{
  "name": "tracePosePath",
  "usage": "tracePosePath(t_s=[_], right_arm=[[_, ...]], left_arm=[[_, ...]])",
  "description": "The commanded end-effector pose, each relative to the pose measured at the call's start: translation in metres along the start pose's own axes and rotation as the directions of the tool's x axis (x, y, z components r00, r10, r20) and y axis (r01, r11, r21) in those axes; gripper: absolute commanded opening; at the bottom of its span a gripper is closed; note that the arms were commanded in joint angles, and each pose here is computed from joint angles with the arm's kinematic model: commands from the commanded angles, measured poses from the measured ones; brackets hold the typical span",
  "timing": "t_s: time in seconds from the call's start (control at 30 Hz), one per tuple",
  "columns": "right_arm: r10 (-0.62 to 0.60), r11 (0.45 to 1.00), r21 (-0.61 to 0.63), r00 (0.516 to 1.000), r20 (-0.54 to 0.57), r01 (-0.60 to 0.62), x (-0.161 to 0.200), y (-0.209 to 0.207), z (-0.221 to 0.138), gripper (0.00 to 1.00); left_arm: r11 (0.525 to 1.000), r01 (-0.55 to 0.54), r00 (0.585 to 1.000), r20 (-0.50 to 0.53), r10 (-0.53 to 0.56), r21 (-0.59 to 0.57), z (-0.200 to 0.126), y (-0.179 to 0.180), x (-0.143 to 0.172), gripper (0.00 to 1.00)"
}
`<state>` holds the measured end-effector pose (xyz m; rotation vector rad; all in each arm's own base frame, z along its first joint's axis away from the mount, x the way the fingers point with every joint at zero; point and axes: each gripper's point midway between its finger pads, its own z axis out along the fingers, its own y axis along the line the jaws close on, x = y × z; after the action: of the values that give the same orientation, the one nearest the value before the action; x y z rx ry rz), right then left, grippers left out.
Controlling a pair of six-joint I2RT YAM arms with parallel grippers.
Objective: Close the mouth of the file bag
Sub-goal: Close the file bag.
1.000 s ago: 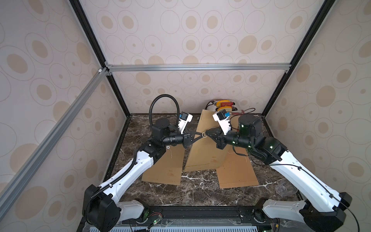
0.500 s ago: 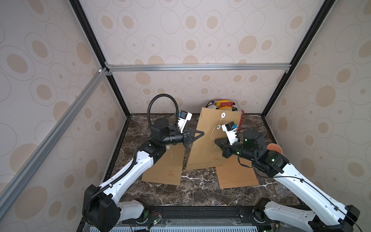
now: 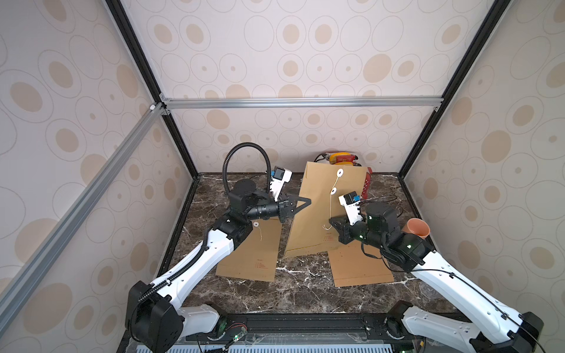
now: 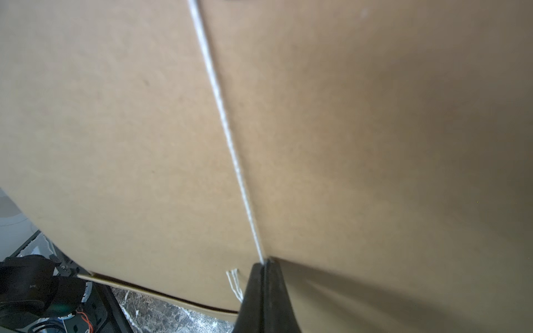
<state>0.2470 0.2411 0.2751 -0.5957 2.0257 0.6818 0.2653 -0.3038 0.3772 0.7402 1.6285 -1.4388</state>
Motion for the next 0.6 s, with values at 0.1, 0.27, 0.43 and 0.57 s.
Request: tracePosePath(t_s=[0.1, 0.27, 0.43, 0.57], right_arm=[[0.014, 1.0, 0.013, 0.999, 0.048, -0.015, -0.009, -0.004, -0.009, 0.0], [0.004, 1.0, 0.019, 0.998, 0.068, -0.005, -0.016, -0.005, -0.016, 0.0], [-0.006, 0.998, 0.057, 0.997, 0.075, 0.002, -0.029, -0.018, -0.026, 0.0], [0.023, 0.996, 0.079, 0.997, 0.071, -0.029, -0.039, -0.035, -0.032, 0.0]], left_arm=[[0.998, -0.046, 0.998, 0.038, 0.044, 0.047, -0.005, -0.018, -0.013, 0.0], [0.998, -0.046, 0.998, 0.035, 0.044, 0.05, -0.005, -0.018, -0.013, 0.0], [0.998, -0.051, 0.998, 0.028, 0.05, 0.045, -0.005, -0.018, -0.012, 0.0], [0.997, -0.055, 0.998, 0.03, 0.053, 0.046, -0.006, -0.019, -0.013, 0.0]])
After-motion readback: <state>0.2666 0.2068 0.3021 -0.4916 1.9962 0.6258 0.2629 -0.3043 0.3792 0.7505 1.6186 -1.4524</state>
